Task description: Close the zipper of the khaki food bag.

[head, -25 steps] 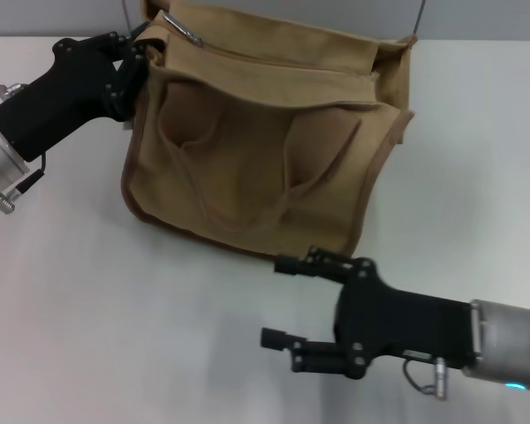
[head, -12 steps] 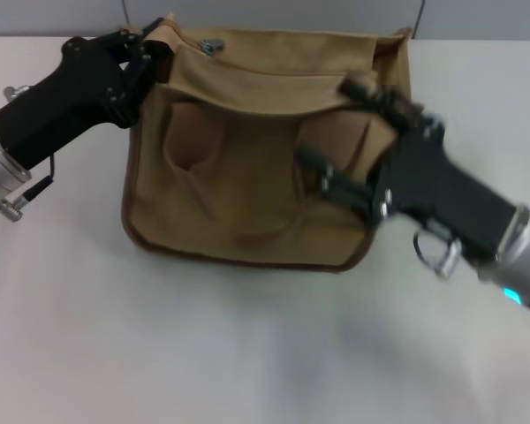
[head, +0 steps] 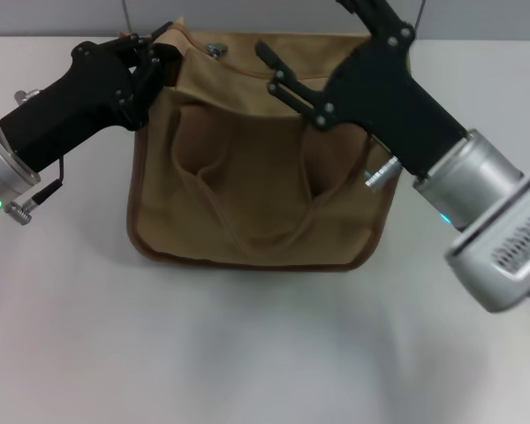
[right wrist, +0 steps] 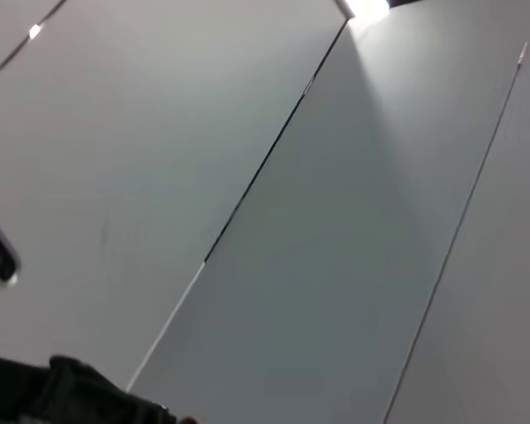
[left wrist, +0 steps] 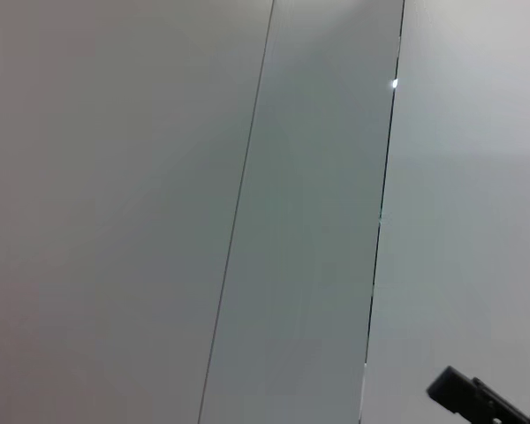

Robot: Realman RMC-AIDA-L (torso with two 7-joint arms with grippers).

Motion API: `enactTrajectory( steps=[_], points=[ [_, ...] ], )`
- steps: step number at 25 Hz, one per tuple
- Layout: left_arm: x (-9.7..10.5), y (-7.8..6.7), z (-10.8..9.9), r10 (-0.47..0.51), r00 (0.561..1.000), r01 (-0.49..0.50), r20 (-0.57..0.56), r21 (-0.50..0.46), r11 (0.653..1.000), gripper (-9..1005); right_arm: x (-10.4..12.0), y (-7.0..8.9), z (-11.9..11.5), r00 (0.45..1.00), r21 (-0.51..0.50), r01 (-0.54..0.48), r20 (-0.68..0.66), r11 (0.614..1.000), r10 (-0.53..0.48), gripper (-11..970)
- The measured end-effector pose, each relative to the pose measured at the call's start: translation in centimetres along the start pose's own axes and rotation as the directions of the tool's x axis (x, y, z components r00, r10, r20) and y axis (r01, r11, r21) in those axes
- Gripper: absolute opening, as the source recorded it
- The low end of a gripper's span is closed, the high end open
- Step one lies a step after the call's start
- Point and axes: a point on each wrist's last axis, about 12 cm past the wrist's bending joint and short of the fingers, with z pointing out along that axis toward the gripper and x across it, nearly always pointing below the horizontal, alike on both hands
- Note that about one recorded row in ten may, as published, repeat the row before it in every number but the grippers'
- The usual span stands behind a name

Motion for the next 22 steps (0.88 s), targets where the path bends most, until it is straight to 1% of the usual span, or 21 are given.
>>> enactTrajectory(
  steps=[3,4,5,10,16,20,22],
  points=[
    [0.0,0.0,0.0,-0.004,1.000,0.004,0.011,-0.008,1.000,22,0.1,0.1,0.5,1.000,0.003,0.026,-0.018,1.000,-0.026,797],
    [-0.1,0.1,0.0,-0.005,1.000,0.006,0.018,-0.012,1.000,22,0.2,0.1,0.7,0.998,0.001,0.048,-0.028,0.999,-0.048,797],
    [-0.1,0.1,0.0,-0.006,1.000,0.007,0.023,-0.015,1.000,22,0.3,0.3,1.0,0.995,-0.007,0.093,-0.045,0.996,-0.093,797],
    [-0.2,0.1,0.2,-0.015,1.000,0.015,0.027,-0.011,1.000,22,0.7,0.6,1.8,0.988,-0.044,0.130,-0.082,0.990,-0.134,797],
    [-0.4,0.2,0.6,-0.020,0.999,0.020,0.029,-0.003,1.000,22,0.9,0.7,2.7,0.984,-0.076,0.139,-0.103,0.987,-0.146,797],
    [-0.4,0.1,1.3,-0.021,1.000,0.021,0.020,0.025,0.999,22,1.0,0.7,3.9,0.982,-0.100,0.145,-0.107,0.984,-0.156,797],
    [-0.3,0.1,1.6,-0.025,0.999,0.025,0.019,0.029,0.999,22,0.9,0.7,4.1,0.982,-0.103,0.147,-0.106,0.984,-0.158,797]
  ],
)
